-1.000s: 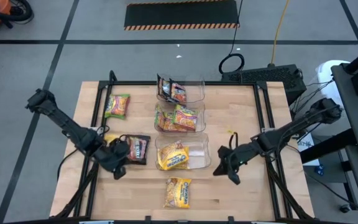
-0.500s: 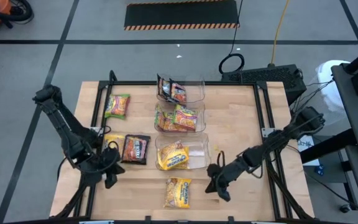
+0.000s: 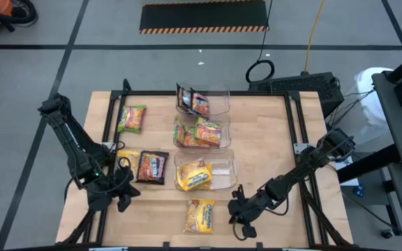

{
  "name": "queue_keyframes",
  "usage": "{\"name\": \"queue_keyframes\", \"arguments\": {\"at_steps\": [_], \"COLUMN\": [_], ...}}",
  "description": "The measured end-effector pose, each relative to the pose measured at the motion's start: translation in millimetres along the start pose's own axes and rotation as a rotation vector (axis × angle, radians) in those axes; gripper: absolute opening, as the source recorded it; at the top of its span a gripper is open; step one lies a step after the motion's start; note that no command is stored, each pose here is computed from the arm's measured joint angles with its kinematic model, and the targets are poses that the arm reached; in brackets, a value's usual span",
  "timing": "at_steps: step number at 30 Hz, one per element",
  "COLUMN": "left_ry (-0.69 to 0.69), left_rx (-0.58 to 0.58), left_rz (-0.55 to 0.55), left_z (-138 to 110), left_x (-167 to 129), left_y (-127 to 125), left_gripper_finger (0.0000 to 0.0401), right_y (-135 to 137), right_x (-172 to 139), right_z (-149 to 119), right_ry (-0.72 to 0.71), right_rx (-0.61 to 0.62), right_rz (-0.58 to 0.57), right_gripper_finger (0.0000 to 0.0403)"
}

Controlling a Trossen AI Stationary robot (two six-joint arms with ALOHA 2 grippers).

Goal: Sort Maruchan noodles
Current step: Put the yellow noodle pack into the bottom transparent bin

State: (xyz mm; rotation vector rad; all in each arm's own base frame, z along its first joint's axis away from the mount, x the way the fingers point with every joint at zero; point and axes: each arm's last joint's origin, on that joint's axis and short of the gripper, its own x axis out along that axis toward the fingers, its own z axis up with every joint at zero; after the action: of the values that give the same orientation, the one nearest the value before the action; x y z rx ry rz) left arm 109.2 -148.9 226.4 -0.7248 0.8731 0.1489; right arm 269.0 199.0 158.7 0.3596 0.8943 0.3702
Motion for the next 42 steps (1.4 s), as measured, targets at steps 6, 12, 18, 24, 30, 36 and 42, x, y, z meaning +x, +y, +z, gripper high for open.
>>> {"name": "queue_keyframes", "arguments": {"at_steps": [6,12,18,24,30,36,42], "left_ry": [-0.002,-0.002,-0.002,-0.003,0.049,0.082,0.082], "left_rx": [-0.017,-0.007,0.026,0.107,0.203,0.284,0.314], "left_rz": [-0.033,-0.032,-0.029,-0.029,-0.039,-0.049,-0.05], "left_z": [0,0,0,0,-1,-2,-3], "left_x": [0,0,0,0,0,0,0], "left_y": [-3,-3,-3,-3,-3,-3,-3], "left_gripper_finger": [0.0026,0.0026,0.0026,0.0026,0.0026,0.0026,0.0026], "right_y": [-1,1,1,-3,-3,-6,3], "right_x": [0,1,20,35,34,33,30], "right_z": [1,4,10,4,10,13,27], "right_ry": [-0.05,-0.08,-0.192,-0.196,-0.26,-0.345,-0.428], "right_rx": [-0.006,0.053,0.113,0.219,0.275,0.345,0.289], "right_rz": [-0.062,-0.04,0.049,0.073,0.084,0.015,0.033], "right_gripper_finger": [0.0,0.0,0.001,0.0055,0.0093,0.0104,0.0104]}}
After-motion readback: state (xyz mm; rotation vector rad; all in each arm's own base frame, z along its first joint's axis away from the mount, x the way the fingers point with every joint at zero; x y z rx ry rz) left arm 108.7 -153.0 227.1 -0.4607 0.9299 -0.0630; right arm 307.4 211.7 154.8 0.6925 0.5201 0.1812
